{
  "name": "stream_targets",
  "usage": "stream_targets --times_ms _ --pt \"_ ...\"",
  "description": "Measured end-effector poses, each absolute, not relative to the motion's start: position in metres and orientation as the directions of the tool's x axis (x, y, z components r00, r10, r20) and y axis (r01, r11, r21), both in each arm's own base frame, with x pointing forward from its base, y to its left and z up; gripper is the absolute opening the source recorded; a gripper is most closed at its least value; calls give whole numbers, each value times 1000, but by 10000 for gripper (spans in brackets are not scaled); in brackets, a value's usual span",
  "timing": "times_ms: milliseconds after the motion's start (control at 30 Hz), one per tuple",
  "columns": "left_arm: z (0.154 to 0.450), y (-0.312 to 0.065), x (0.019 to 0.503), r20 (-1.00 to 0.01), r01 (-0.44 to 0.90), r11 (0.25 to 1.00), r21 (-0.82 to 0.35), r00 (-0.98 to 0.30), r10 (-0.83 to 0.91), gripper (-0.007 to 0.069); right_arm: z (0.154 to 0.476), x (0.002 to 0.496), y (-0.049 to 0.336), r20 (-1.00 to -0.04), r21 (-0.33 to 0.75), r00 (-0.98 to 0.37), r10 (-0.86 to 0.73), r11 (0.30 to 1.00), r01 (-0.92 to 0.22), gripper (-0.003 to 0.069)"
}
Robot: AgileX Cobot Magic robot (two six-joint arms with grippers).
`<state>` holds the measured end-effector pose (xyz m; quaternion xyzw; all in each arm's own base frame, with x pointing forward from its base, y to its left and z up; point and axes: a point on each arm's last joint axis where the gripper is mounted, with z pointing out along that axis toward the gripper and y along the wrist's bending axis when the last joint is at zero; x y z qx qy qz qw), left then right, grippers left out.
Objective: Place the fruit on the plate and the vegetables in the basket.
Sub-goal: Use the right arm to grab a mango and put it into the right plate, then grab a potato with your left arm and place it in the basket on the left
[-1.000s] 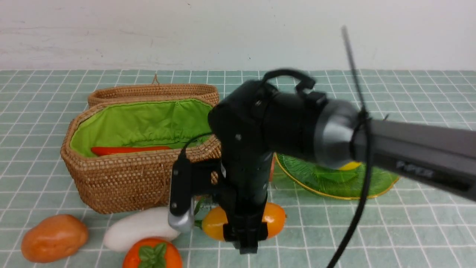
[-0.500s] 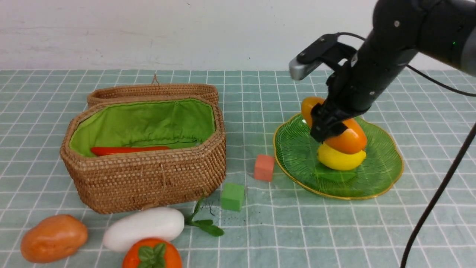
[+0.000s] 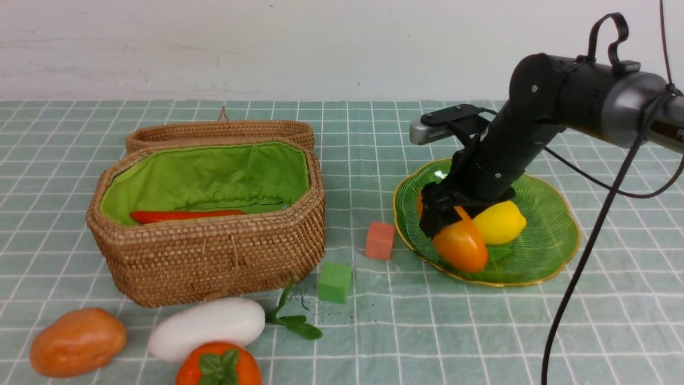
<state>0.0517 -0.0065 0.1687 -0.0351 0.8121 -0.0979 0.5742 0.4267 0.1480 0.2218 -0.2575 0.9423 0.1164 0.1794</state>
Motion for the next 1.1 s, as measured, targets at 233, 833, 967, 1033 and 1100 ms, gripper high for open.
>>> stream_targets --times_ms 233,833,967,1033,1100 --pt "169 -7 52 -926 55 978 -199 -338 -170 239 251 406 137 -307 104 -830 -466 850 -516 630" --pt "169 -7 52 -926 55 978 -199 -338 -170 239 398 208 81 -539 147 -772 -336 865 -479 64" --pt "169 -7 52 -926 55 978 -199 -338 -170 239 386 146 64 -612 134 -729 -307 868 -478 -13" --pt "169 -7 52 -926 55 978 -199 -338 -170 239 371 124 57 -677 127 -685 -268 875 -468 -17" --pt "169 -7 52 -926 55 978 -199 -338 -170 239 358 116 54 -698 126 -671 -250 879 -459 -18"
